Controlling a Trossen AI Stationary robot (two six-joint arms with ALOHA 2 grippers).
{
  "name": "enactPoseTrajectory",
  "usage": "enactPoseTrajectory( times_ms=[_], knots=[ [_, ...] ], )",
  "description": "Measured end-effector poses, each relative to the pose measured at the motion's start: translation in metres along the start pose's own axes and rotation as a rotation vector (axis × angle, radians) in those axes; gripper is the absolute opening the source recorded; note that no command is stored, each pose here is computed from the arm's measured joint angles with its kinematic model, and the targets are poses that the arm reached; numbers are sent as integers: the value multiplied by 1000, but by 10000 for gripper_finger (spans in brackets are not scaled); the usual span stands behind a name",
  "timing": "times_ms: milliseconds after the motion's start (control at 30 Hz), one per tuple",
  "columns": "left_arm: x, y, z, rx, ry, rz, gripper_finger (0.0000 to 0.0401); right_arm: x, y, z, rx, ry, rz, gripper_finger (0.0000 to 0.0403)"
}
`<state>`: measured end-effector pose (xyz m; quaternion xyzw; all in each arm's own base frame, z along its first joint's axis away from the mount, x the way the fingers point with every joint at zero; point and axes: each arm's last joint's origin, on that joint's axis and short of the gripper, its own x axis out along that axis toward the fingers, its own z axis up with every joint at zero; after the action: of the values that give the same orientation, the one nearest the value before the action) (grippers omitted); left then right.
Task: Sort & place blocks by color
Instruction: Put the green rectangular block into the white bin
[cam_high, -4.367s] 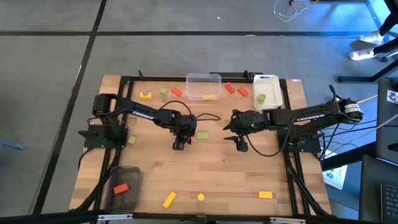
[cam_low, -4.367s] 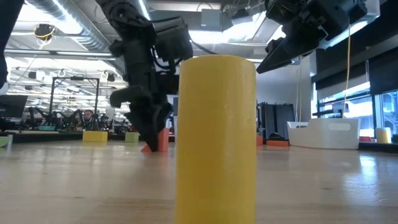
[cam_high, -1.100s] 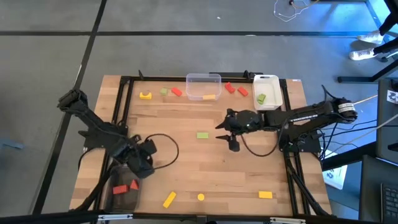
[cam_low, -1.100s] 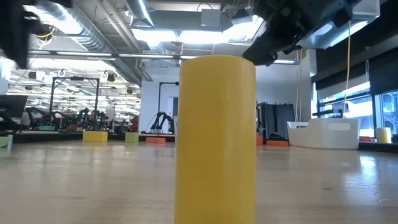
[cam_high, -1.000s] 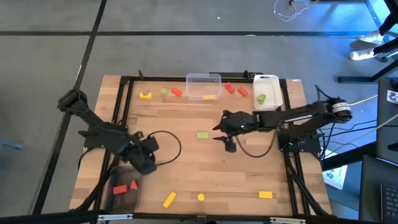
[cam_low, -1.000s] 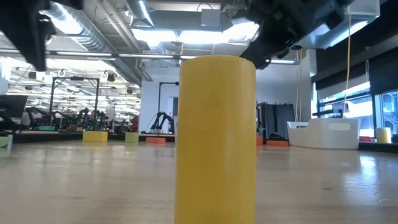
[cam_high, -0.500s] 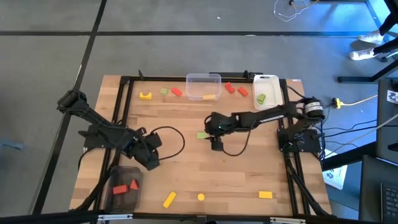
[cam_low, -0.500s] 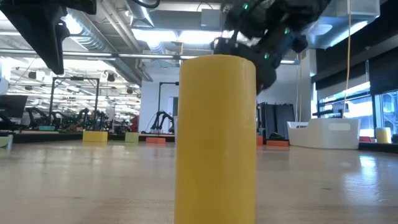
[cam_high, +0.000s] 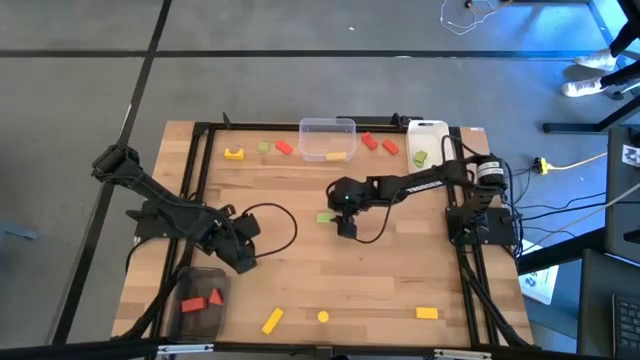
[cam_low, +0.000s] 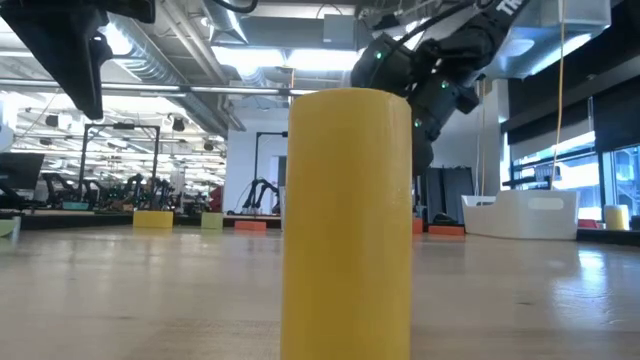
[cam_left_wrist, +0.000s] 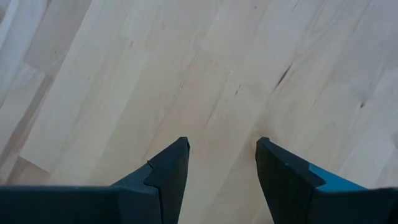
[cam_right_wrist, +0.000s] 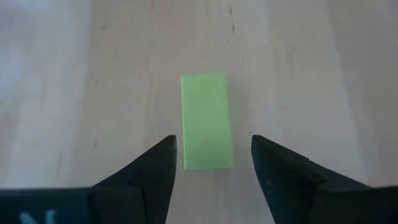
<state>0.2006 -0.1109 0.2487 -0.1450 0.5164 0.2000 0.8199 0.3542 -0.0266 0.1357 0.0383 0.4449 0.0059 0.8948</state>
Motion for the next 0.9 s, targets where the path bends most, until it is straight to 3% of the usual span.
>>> enactPoseTrajectory(
  times_ms=[467,567,700,900],
  knots=[
    [0,0,0,-1,-1,0,176,25,-3,-11,-30,44,-32,206],
    [0,0,0,-1,-1,0,176,25,-3,-12,-24,45,-40,184],
    [0,0,0,-1,-1,0,176,25,-4,-12,-7,46,-48,127],
    [0,0,0,-2,-1,0,176,24,-4,-7,3,26,-49,126]
  ],
)
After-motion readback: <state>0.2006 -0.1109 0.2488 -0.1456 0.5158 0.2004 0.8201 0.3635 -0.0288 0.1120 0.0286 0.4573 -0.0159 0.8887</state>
